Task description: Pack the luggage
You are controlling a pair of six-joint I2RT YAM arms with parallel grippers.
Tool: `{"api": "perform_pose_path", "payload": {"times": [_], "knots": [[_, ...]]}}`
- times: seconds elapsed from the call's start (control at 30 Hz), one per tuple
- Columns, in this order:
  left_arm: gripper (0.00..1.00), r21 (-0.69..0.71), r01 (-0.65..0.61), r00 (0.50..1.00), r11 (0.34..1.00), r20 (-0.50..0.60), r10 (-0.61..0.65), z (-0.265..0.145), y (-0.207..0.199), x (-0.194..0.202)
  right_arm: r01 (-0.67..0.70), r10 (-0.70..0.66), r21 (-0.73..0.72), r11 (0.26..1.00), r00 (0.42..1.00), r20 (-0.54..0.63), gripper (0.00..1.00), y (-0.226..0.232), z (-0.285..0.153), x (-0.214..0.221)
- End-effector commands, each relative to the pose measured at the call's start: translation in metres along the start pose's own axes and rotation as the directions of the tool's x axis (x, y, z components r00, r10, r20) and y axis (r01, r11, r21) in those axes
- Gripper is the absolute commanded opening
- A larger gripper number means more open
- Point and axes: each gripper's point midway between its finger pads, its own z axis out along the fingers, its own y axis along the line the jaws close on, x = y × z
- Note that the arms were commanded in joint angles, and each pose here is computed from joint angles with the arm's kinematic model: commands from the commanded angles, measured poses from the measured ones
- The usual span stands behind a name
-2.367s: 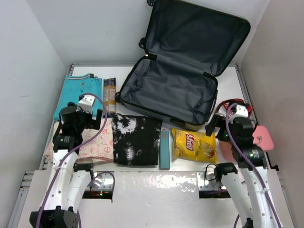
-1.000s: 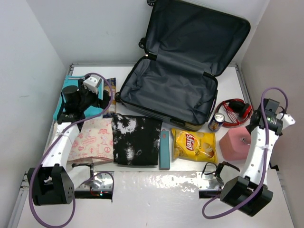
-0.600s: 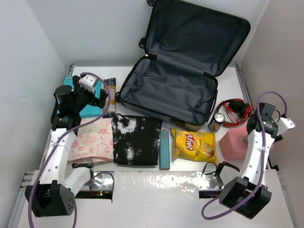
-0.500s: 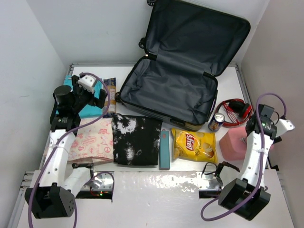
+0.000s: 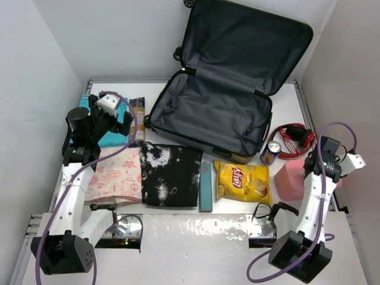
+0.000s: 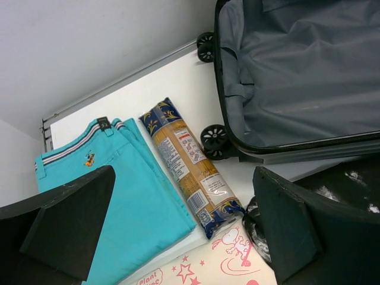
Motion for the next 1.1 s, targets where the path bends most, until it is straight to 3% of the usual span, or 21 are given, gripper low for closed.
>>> {"api": "perform_pose_path", "payload": {"times": [0.0, 0.13, 0.23, 0.37, 0.53, 0.67, 1.07], "knots": [[1.0, -0.026, -0.04, 0.997, 0.999, 0.065, 0.042, -0.006, 0.004, -0.024, 0.009, -0.011, -0.026, 1.0, 0.997, -0.077, 0.29, 0.007, 0.008, 0.02], [1.0, -0.05, -0.045, 0.997, 0.998, 0.066, 0.048, -0.007, 0.008, -0.026, -0.011, 0.012, 0.005, 1.0, 0.995, -0.097, 0.19, 0.0, 0.01, 0.031], [1.0, -0.06, -0.055, 0.996, 0.997, 0.065, 0.059, -0.008, 0.01, -0.026, -0.026, 0.025, -0.002, 1.0, 0.995, -0.094, 0.0, -0.001, 0.011, 0.035], [1.0, -0.065, -0.049, 0.996, 0.997, 0.066, 0.054, -0.009, 0.011, -0.027, 0.011, -0.017, -0.078, 0.997, 0.997, -0.08, 0.0, 0.008, 0.01, 0.034], [1.0, -0.061, -0.039, 0.997, 0.997, 0.068, 0.043, -0.008, 0.01, -0.026, 0.045, -0.032, -0.224, 0.974, 0.998, 0.06, 0.0, 0.029, -0.012, -0.008], [1.0, -0.055, -0.033, 0.996, 0.998, 0.079, 0.038, -0.007, 0.009, -0.027, 0.096, -0.071, -0.292, 0.951, 0.993, 0.097, 0.0, 0.042, -0.024, -0.023], [1.0, -0.055, -0.037, 0.993, 0.998, 0.106, 0.043, -0.011, 0.008, -0.036, 0.148, -0.081, -0.4, 0.904, 0.98, 0.179, 0.0, 0.057, -0.051, -0.049]]}}
